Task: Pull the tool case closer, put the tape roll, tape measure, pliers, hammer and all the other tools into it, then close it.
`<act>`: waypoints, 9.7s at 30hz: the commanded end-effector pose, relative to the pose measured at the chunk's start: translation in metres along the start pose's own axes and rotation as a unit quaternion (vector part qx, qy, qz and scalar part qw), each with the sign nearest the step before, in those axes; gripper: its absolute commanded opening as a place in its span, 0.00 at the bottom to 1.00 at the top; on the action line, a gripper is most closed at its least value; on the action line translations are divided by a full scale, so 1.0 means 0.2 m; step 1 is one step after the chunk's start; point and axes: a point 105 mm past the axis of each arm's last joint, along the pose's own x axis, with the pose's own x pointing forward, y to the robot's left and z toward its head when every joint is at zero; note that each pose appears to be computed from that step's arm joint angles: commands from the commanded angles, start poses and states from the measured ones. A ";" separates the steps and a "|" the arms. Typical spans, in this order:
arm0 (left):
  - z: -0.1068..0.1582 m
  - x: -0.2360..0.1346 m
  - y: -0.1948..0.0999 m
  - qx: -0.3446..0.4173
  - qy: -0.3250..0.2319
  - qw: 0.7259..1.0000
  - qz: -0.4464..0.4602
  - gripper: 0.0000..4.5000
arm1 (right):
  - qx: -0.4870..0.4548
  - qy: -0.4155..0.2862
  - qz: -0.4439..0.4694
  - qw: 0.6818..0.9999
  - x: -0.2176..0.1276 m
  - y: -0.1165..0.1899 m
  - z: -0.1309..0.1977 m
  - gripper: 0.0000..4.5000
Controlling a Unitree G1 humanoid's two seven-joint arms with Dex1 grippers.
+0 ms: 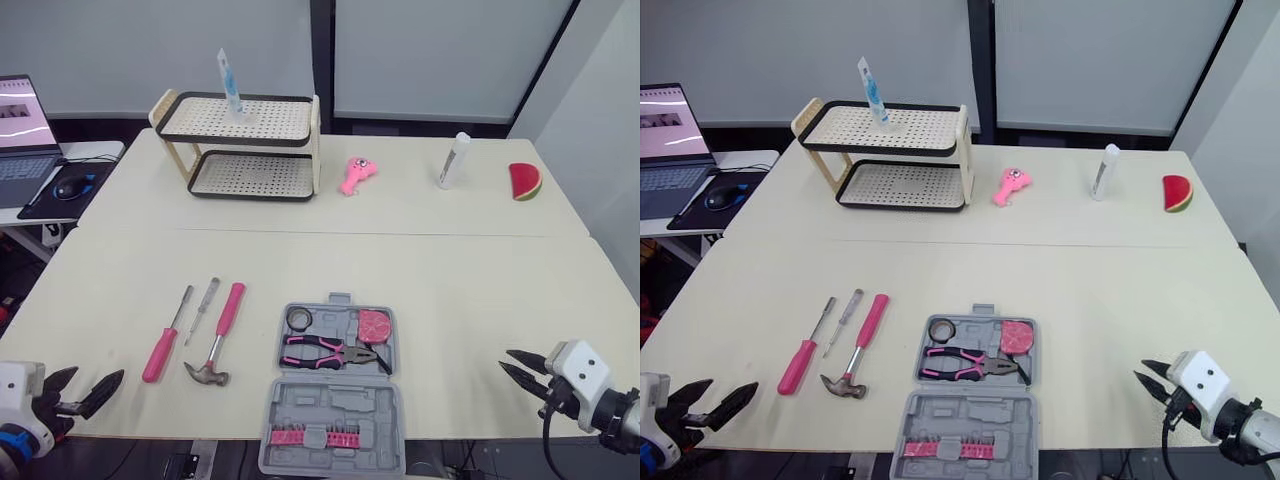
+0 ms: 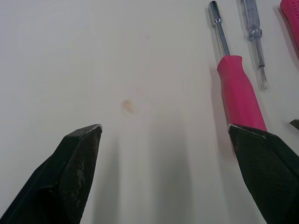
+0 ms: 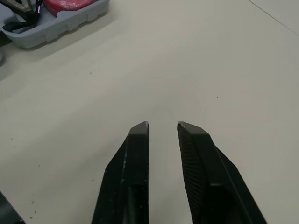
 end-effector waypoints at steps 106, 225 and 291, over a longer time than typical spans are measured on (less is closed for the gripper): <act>0.42 0.37 -0.43 0.049 -0.054 0.995 -0.067 0.75 | -0.133 -0.121 0.295 0.938 0.31 0.34 0.86 1.00; 0.01 0.41 -1.19 0.404 0.058 0.748 -0.524 0.00 | -0.174 0.055 0.297 0.937 0.50 0.52 0.21 0.00; 0.19 0.68 -1.37 0.404 -0.012 0.793 -0.457 0.00 | -0.190 0.053 0.215 0.956 0.68 0.26 0.32 0.00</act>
